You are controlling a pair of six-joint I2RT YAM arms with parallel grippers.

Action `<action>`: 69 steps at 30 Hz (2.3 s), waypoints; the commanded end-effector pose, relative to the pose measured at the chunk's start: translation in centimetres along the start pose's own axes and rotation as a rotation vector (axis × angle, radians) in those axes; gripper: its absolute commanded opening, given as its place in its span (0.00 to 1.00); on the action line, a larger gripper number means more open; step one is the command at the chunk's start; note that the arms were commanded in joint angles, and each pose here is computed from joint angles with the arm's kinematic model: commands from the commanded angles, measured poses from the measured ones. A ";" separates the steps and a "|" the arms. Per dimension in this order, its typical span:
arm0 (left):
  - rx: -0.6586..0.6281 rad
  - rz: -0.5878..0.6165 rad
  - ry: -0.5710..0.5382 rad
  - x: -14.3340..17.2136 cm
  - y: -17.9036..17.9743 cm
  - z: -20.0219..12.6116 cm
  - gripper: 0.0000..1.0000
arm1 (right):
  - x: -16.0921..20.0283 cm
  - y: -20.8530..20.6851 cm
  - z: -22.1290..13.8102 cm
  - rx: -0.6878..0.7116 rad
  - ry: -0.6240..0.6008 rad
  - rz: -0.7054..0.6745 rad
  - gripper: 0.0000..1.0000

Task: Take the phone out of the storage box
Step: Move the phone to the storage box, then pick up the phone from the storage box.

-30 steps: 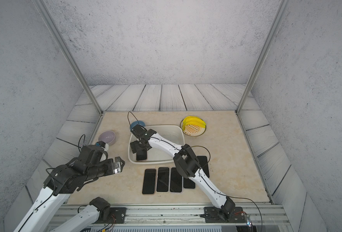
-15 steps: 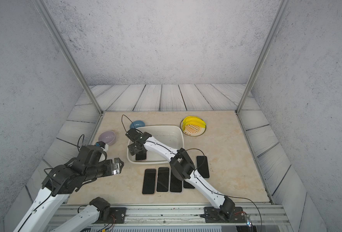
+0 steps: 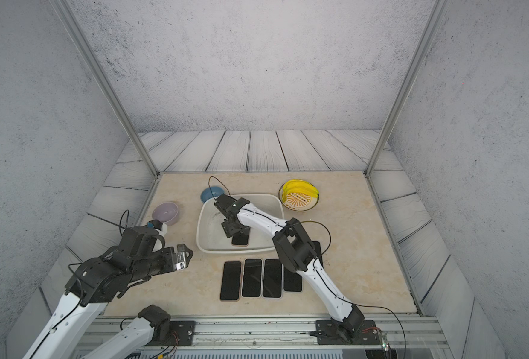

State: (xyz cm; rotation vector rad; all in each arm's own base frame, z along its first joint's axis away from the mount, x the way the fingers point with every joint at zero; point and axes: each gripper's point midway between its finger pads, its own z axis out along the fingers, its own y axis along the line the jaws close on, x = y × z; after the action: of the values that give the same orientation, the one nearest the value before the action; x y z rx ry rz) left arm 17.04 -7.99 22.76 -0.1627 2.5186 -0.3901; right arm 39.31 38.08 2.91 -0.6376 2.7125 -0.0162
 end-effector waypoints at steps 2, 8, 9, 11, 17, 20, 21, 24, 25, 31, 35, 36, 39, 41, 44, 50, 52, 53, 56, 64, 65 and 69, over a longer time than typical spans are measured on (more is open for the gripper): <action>0.008 -0.019 -0.007 -0.2 -0.1 0.3 0.98 | 4.8 -3.1 2.6 -0.004 0.194 0.058 0.90; 0.010 -0.013 0.004 -0.3 -0.4 0.8 0.99 | 5.2 -2.1 3.3 -0.065 0.246 0.066 0.93; 0.010 -0.012 0.005 -0.4 -0.5 0.9 0.99 | 5.2 -2.0 3.3 -0.071 0.250 0.068 0.94; 0.014 -0.008 0.010 -0.5 -0.7 1.2 0.99 | 5.3 -2.0 3.3 -0.075 0.253 0.068 0.95; 0.029 0.006 0.024 -1.0 -1.5 2.0 0.99 | 6.0 -2.5 3.8 -0.069 0.293 0.070 0.93; 0.036 0.009 0.037 -1.0 -1.8 2.6 0.98 | 6.6 -3.1 3.8 -0.064 0.306 0.080 0.88; 0.042 0.008 0.041 -1.0 -1.9 2.7 0.98 | 6.8 -3.3 3.8 -0.063 0.309 0.082 0.84; 0.059 0.003 0.054 -1.0 -2.3 3.3 0.99 | 7.2 -3.9 3.7 -0.063 0.318 0.086 0.72; 0.068 -0.001 0.056 -1.0 -2.5 3.5 0.99 | 7.1 -4.2 3.4 -0.063 0.315 0.090 0.71; 0.148 0.003 0.101 -0.8 -4.3 5.0 0.99 | 3.6 -4.6 -0.8 -0.108 0.194 0.096 0.70; 0.256 -0.002 0.125 -1.1 -6.6 6.3 0.99 | 0.6 -5.2 -4.8 -0.178 0.093 0.137 0.68; 0.278 -0.005 0.123 -1.3 -7.1 6.5 0.99 | 0.1 -5.3 -5.5 -0.191 0.076 0.143 0.68; 0.339 -0.007 0.127 -1.6 -8.4 7.2 0.98 | -1.3 -5.7 -8.0 -0.236 0.015 0.157 0.67; 0.370 0.003 0.136 -1.8 -9.1 7.7 0.99 | -1.7 -5.7 -9.1 -0.262 -0.003 0.161 0.67; 0.418 0.021 0.144 -1.9 -10.1 8.4 0.99 | -2.0 -5.6 -10.1 -0.295 -0.010 0.170 0.67; 0.516 0.057 0.076 -3.2 -11.9 9.0 0.99 | -2.4 -5.3 -12.4 -0.345 -0.035 0.181 0.67; 0.532 0.062 0.074 -3.6 -12.5 9.5 0.99 | -2.4 -5.3 -12.6 -0.355 -0.034 0.185 0.67; 0.525 0.063 0.079 -3.7 -12.5 9.7 0.98 | -2.0 -5.3 -12.1 -0.351 -0.022 0.187 0.70; 0.500 0.068 0.092 -3.7 -12.2 10.0 0.99 | -0.3 -5.8 -10.1 -0.305 0.065 0.179 0.90; 0.451 0.069 0.095 -2.9 -10.9 9.6 0.99 | 3.6 -6.4 -4.7 -0.220 0.218 0.139 1.00; 0.448 0.068 0.097 -2.7 -10.7 9.6 0.99 | 3.7 -6.3 -4.3 -0.224 0.220 0.137 0.99; 0.434 0.065 0.103 -2.2 -10.1 9.6 0.98 | 3.9 -5.7 -3.2 -0.242 0.234 0.123 1.00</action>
State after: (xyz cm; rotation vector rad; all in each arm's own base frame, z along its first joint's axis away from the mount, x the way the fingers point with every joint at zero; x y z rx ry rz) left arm 24.94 -20.30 20.22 0.1124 2.4448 -0.9610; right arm 37.27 30.88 4.98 -0.5284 3.0155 0.2826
